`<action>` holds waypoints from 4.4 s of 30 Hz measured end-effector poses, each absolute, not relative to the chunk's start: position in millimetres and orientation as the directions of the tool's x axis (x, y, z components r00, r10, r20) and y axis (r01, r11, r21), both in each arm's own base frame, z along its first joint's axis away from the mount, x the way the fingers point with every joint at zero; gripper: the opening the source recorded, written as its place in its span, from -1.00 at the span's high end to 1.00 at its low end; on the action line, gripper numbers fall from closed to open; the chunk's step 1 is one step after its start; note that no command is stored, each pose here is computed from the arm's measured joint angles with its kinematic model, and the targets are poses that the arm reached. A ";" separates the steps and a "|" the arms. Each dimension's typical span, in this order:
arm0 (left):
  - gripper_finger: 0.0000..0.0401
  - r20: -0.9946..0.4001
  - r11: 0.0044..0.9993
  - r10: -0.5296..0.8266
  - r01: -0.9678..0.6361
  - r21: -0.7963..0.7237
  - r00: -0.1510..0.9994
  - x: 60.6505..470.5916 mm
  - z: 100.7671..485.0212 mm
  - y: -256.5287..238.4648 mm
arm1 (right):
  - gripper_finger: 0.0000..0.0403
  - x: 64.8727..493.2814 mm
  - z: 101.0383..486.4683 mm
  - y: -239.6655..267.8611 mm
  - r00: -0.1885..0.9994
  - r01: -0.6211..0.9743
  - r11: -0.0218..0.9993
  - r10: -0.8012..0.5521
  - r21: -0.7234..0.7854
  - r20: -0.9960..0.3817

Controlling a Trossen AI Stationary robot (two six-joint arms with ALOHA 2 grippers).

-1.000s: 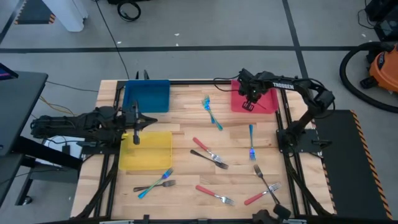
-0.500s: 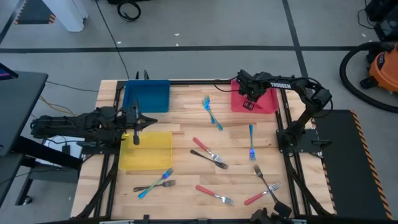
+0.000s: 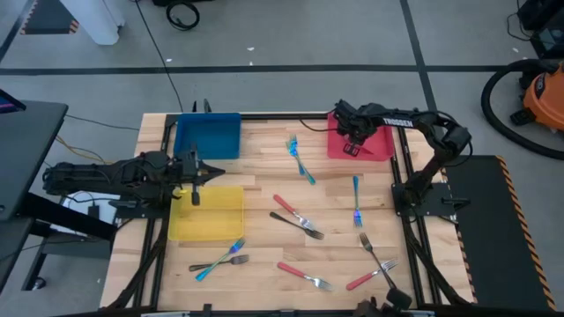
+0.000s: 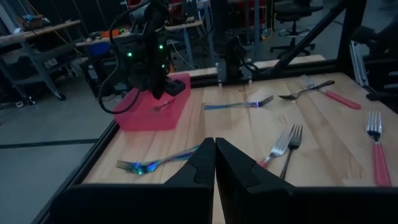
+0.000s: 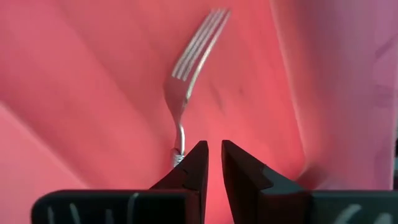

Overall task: Sort silverware by color (type)
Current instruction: Put the black fork into the yellow bin

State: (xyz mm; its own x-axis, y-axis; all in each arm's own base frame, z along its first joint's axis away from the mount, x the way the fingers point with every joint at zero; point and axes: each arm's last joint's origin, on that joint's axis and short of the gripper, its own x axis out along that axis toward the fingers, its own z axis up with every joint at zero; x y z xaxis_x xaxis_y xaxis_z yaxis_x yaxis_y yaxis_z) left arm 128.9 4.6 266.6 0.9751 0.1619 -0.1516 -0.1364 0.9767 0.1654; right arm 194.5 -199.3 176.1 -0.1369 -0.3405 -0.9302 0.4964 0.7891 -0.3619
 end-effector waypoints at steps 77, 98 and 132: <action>0.92 0.014 0.987 0.159 -0.158 -0.039 0.987 131.1 282.7 4.2 | 0.73 184.7 310.4 -76.8 0.610 0.517 0.856 -0.386 -0.022 -0.693; 0.92 0.044 0.983 0.161 -0.156 -0.100 0.986 131.1 285.6 4.4 | 0.73 184.7 310.3 -76.8 0.609 0.504 0.863 -0.385 -0.037 -0.693; 0.79 -0.049 0.989 0.145 -0.143 0.045 0.988 187.9 262.2 3.7 | 0.73 184.7 310.3 -76.9 0.609 0.517 0.856 -0.386 -0.022 -0.693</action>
